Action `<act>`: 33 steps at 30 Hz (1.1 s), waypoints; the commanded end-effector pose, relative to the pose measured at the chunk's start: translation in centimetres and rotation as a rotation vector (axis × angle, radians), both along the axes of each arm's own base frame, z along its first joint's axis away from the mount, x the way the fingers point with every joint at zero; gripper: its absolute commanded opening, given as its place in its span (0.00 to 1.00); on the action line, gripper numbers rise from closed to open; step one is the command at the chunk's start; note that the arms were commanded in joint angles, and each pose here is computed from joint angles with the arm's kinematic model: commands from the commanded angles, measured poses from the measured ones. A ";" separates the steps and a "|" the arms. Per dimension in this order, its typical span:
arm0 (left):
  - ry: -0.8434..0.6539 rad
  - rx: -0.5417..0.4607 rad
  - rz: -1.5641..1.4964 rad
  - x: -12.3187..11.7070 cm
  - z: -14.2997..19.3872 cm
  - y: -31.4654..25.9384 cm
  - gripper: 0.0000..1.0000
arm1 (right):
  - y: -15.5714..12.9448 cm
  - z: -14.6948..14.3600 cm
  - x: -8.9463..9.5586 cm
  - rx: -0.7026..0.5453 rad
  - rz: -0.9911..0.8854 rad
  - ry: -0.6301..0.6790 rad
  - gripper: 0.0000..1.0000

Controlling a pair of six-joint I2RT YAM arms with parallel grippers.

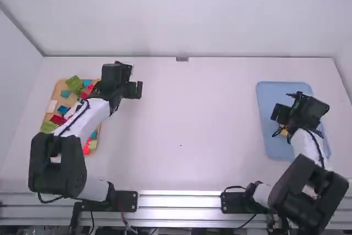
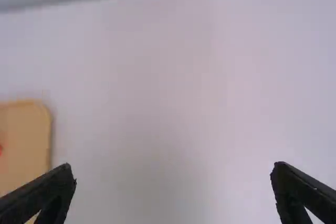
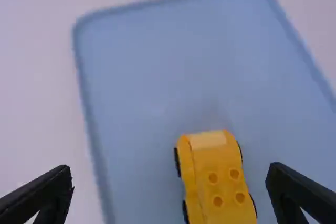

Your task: Assemble lego blocks to make yellow taxi

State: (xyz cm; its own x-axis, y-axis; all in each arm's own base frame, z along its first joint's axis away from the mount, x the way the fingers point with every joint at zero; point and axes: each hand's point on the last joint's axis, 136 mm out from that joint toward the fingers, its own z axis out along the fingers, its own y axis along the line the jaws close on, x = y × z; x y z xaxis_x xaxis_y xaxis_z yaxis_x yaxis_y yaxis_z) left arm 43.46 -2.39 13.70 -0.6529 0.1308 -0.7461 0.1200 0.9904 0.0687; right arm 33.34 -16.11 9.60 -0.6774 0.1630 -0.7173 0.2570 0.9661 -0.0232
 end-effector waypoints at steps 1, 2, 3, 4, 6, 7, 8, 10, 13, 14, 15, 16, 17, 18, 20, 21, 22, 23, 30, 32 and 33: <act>-0.082 0.084 0.021 -0.2 3.9 0.0 0.99 | 1.2 3.5 0.2 -0.060 0.022 -0.068 0.98; -0.096 0.090 0.021 -0.5 4.7 -0.3 0.99 | 2.0 4.4 0.2 -0.070 0.039 -0.085 0.98; -0.116 0.096 0.017 -0.9 5.7 -0.6 0.99 | 3.1 6.0 0.1 -0.085 0.067 -0.120 0.98; -0.131 0.097 0.016 -1.2 6.3 -0.8 0.99 | 3.6 6.5 0.1 -0.091 0.077 -0.133 0.98; -0.169 0.098 0.013 -1.9 8.1 -1.1 0.99 | 5.4 8.9 -0.1 -0.116 0.123 -0.194 0.98; -0.177 0.097 0.012 -2.0 8.5 -1.2 0.99 | 5.8 9.4 -0.2 -0.120 0.133 -0.206 0.98; -0.195 0.093 0.014 -2.3 9.3 -1.1 0.99 | 6.7 10.3 -0.4 -0.127 0.154 -0.230 0.98; -0.208 0.074 0.024 -2.5 9.5 -0.8 0.98 | 7.2 10.7 -0.5 -0.130 0.154 -0.250 0.97; -0.234 0.034 0.047 -2.8 9.9 -0.1 0.95 | 7.7 10.9 -0.6 -0.131 0.142 -0.277 0.94; -0.245 0.017 0.056 -3.0 10.0 0.2 0.94 | 8.0 10.9 -0.7 -0.130 0.136 -0.290 0.93; -0.254 0.004 0.063 -3.1 10.2 0.5 0.93 | 8.2 11.0 -0.7 -0.130 0.132 -0.300 0.92; -0.266 -0.014 0.073 -3.2 10.3 0.8 0.92 | 8.4 11.1 -0.8 -0.128 0.126 -0.315 0.90; -0.279 -0.033 0.083 -3.4 10.5 1.1 0.90 | 8.7 11.2 -0.9 -0.127 0.119 -0.330 0.89; -0.289 -0.048 0.091 -3.6 10.6 1.4 0.89 | 8.9 11.2 -1.0 -0.125 0.114 -0.343 0.88; -0.315 -0.080 0.107 -3.9 11.0 2.0 0.86 | 9.6 11.0 -1.4 -0.113 0.105 -0.358 0.85; -0.325 -0.088 0.108 -4.3 11.0 2.4 0.84 | 10.4 10.6 -1.7 -0.090 0.115 -0.364 0.82; -0.325 -0.088 0.108 -4.6 10.9 2.4 0.83 | 10.9 10.3 -1.9 -0.075 0.122 -0.367 0.81; -0.325 -0.088 0.108 -4.9 10.7 2.4 0.82 | 11.4 10.1 -2.1 -0.060 0.128 -0.371 0.79; -0.325 -0.088 0.108 -7.6 9.2 2.4 0.70 | 15.7 7.4 -4.1 -0.021 0.253 -0.376 0.66; -0.325 -0.088 0.108 -8.6 8.6 2.4 0.66 | 16.4 6.4 -4.9 -0.017 0.275 -0.377 0.61; -0.325 -0.088 0.108 -9.1 8.2 2.4 0.63 | 16.4 5.8 -5.3 -0.017 0.275 -0.377 0.58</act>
